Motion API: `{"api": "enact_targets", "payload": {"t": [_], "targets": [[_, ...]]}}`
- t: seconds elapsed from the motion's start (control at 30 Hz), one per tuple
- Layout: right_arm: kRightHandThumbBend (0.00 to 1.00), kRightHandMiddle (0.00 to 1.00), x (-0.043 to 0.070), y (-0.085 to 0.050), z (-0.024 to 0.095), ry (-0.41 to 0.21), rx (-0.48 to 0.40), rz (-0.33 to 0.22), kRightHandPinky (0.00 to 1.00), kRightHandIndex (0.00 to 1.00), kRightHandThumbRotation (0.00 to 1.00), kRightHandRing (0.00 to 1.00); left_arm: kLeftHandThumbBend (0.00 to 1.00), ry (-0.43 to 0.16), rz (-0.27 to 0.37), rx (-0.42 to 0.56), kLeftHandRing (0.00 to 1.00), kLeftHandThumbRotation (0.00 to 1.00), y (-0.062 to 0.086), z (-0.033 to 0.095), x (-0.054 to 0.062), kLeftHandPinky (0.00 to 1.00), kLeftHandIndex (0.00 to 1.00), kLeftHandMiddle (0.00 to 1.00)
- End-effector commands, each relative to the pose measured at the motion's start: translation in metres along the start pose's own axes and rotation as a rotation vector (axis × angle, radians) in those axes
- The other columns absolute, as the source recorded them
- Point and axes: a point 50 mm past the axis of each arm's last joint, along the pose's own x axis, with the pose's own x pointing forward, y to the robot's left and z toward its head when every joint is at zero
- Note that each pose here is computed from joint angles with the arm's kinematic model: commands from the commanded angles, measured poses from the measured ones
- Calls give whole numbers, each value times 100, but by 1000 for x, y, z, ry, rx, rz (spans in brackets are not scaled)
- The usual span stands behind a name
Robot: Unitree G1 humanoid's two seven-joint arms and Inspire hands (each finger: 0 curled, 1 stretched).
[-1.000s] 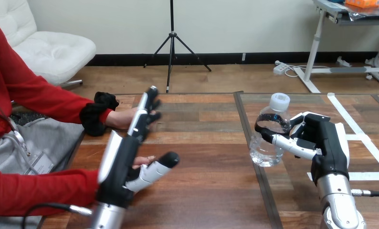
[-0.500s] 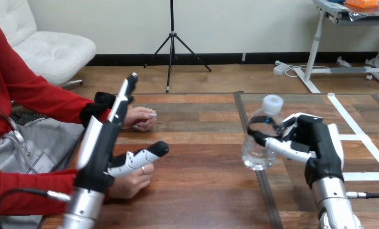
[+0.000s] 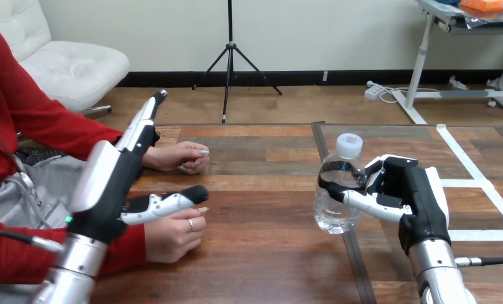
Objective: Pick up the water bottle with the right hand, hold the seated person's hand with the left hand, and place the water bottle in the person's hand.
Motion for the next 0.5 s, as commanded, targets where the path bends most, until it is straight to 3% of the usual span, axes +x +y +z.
{"api": "enact_targets", "payload": {"t": [0.0, 0.47], "targets": [[52, 12, 10, 5, 32, -133, 14, 3, 3, 11, 0, 7, 100, -111, -29, 96, 99, 80, 25, 9, 30, 90, 100, 100], [51, 12, 5, 9, 35, -147, 4, 33, 3, 11, 0, 7, 100, -85, -222, 209, 98, 72, 56, 4, 38, 88, 100, 100]]}}
